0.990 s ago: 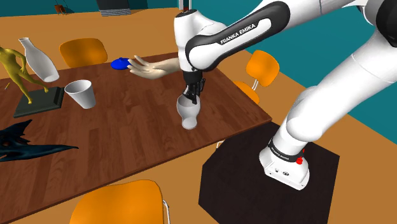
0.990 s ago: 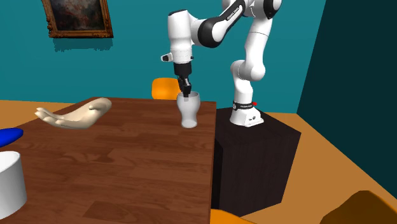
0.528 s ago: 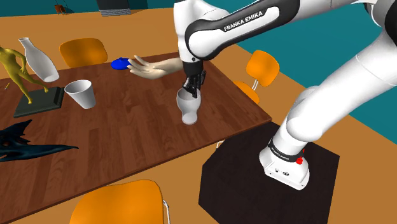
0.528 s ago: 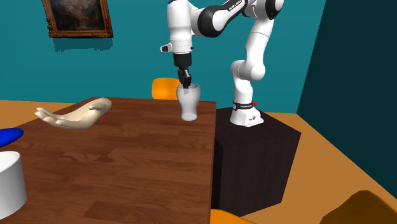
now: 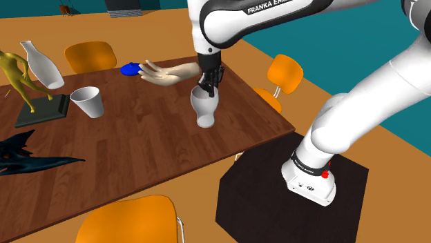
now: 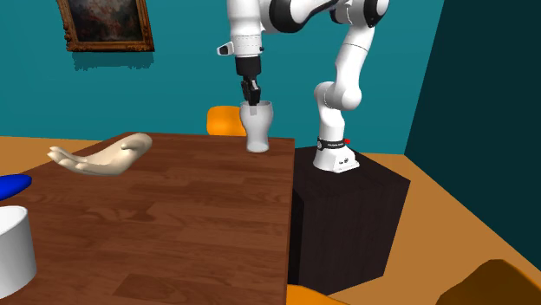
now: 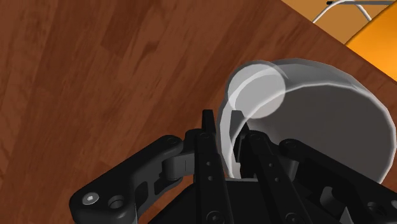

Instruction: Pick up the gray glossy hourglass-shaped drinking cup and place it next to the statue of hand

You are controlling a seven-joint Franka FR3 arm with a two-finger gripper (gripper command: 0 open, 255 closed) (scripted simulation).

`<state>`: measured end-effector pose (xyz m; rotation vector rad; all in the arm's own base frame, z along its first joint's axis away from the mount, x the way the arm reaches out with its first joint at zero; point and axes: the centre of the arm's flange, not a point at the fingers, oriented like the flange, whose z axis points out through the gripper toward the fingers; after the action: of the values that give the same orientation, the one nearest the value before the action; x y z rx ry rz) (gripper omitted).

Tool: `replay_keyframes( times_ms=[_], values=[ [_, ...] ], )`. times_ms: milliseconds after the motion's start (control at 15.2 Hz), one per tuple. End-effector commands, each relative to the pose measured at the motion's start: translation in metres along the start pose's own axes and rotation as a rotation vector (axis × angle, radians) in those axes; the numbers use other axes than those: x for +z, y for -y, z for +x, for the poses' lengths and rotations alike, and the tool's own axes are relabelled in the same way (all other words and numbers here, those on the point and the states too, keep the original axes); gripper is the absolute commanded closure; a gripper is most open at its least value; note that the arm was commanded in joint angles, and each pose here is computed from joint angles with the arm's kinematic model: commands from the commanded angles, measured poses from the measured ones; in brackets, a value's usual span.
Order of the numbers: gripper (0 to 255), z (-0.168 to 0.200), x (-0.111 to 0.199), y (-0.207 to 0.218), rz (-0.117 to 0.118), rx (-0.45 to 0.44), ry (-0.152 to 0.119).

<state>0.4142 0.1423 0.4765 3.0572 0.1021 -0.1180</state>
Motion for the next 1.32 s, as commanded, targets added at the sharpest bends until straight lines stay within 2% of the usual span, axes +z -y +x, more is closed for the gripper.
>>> replay_keyframes(
  times_ms=[0,1254],
  values=[
    [255,0.000,-0.010,-0.001,0.000,0.000,0.000],
    [255,-0.008,-0.110,-0.009,0.000,0.000,0.000]
  ],
)
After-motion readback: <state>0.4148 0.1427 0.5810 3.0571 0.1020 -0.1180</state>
